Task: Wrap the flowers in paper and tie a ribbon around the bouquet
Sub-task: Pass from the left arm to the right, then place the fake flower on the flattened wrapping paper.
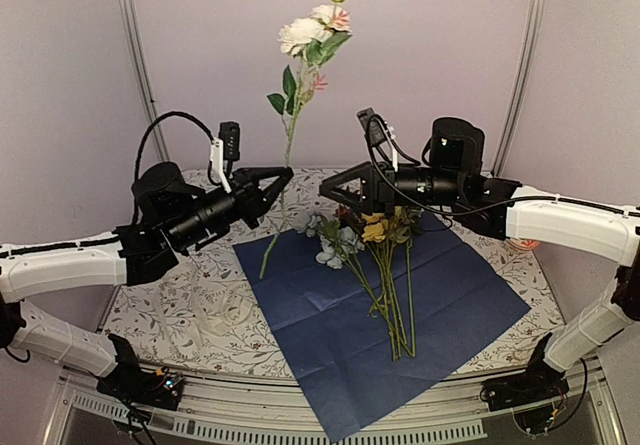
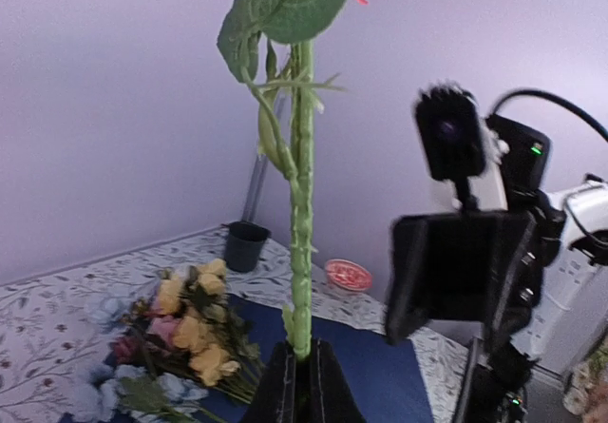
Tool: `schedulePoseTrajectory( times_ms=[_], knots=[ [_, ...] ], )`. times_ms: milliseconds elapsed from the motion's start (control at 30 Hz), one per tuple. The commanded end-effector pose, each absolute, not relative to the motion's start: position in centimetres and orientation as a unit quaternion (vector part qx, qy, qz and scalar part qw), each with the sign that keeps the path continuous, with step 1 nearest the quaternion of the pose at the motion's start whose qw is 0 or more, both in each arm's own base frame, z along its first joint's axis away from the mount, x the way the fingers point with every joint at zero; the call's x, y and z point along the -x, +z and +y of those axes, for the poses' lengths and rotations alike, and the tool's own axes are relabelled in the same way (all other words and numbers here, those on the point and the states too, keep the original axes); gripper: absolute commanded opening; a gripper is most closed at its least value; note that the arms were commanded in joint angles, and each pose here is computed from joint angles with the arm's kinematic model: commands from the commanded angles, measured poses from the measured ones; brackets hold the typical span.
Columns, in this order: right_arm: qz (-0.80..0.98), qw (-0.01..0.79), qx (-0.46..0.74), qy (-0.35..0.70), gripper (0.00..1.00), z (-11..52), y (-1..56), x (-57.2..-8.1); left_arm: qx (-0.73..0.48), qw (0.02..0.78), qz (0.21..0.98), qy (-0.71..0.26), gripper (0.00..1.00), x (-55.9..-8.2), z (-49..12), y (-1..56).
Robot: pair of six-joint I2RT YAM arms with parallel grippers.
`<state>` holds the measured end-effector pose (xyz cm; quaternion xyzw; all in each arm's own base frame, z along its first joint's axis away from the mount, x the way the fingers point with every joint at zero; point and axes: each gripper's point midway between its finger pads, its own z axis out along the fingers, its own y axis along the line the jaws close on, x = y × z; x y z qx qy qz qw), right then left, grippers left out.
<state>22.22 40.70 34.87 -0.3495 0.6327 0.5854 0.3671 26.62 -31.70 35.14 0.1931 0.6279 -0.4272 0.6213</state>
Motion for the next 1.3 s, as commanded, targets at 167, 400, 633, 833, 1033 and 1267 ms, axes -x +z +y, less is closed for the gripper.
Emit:
schedulePoseTrajectory(
  times_ms=[167, 400, 633, 833, 1033, 1267],
  knots=[
    [0.548, 0.417, 0.336, 0.642, 0.51, 42.7, 41.0, -21.4, -0.268, 0.569, 0.513, -0.585, 0.0, -17.8, -37.1, 37.6],
    [0.591, 0.405, 0.303, 0.628, 0.0, 41.9, 39.8, -22.6, -0.264, 0.549, 0.548, -0.574, 0.13, -18.4, -38.3, 35.6],
    [0.816, 0.301, 0.169, 0.464, 0.0, 36.4, 27.4, -29.5, -0.135, 0.539, 0.753, -0.353, 0.77, -26.2, -34.0, 27.4],
    [0.916, 0.209, 0.142, 0.312, 0.0, 32.9, 16.4, -30.8, 0.01, 0.418, 0.891, -0.176, 0.8, -29.7, -24.8, 15.7],
    [0.937, 0.18, 0.125, 0.271, 0.04, 33.0, 11.2, -32.5, 0.041, 0.37, 0.914, -0.161, 0.88, -28.9, -22.4, 10.8],
    [0.942, 0.176, 0.118, 0.26, 0.3, 33.6, 9.7, -33.9, 0.043, 0.321, 0.934, -0.15, 0.9, -28.4, -21.8, 6.3]
  ],
)
